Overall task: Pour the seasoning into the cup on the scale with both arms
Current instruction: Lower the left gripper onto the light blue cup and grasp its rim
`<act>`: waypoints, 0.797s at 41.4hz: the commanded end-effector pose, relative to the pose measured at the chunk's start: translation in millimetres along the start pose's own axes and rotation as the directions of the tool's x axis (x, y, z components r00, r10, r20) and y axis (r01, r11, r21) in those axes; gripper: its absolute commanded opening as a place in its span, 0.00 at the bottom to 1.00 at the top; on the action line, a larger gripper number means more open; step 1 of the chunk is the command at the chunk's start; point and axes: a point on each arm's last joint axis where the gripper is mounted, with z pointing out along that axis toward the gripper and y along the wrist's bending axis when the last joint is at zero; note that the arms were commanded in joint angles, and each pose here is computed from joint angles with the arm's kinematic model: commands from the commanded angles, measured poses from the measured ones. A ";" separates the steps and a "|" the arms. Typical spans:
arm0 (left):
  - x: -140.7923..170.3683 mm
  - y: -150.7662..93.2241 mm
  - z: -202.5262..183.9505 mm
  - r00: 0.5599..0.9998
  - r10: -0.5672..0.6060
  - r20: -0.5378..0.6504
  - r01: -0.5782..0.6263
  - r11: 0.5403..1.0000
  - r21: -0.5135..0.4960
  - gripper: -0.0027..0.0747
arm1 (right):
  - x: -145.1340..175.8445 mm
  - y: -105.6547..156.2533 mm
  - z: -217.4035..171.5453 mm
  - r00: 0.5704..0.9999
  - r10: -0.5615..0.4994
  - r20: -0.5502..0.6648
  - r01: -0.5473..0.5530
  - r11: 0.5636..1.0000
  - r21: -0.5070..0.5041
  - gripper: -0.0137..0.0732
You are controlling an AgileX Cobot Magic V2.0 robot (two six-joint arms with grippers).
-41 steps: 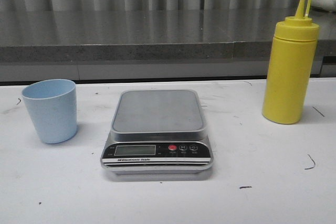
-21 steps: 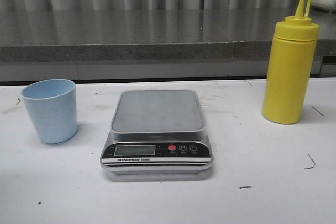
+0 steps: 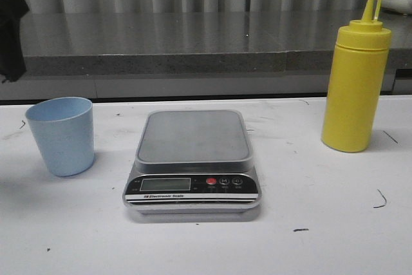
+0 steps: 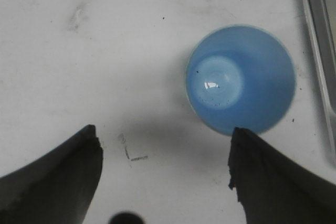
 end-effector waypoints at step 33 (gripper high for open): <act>-32.8 -10.3 53.5 0.998 -0.057 -0.006 0.057 0.996 0.069 0.14 | -15.3 -1.1 -3.5 0.996 -0.018 0.084 0.017 1.000 0.011 0.77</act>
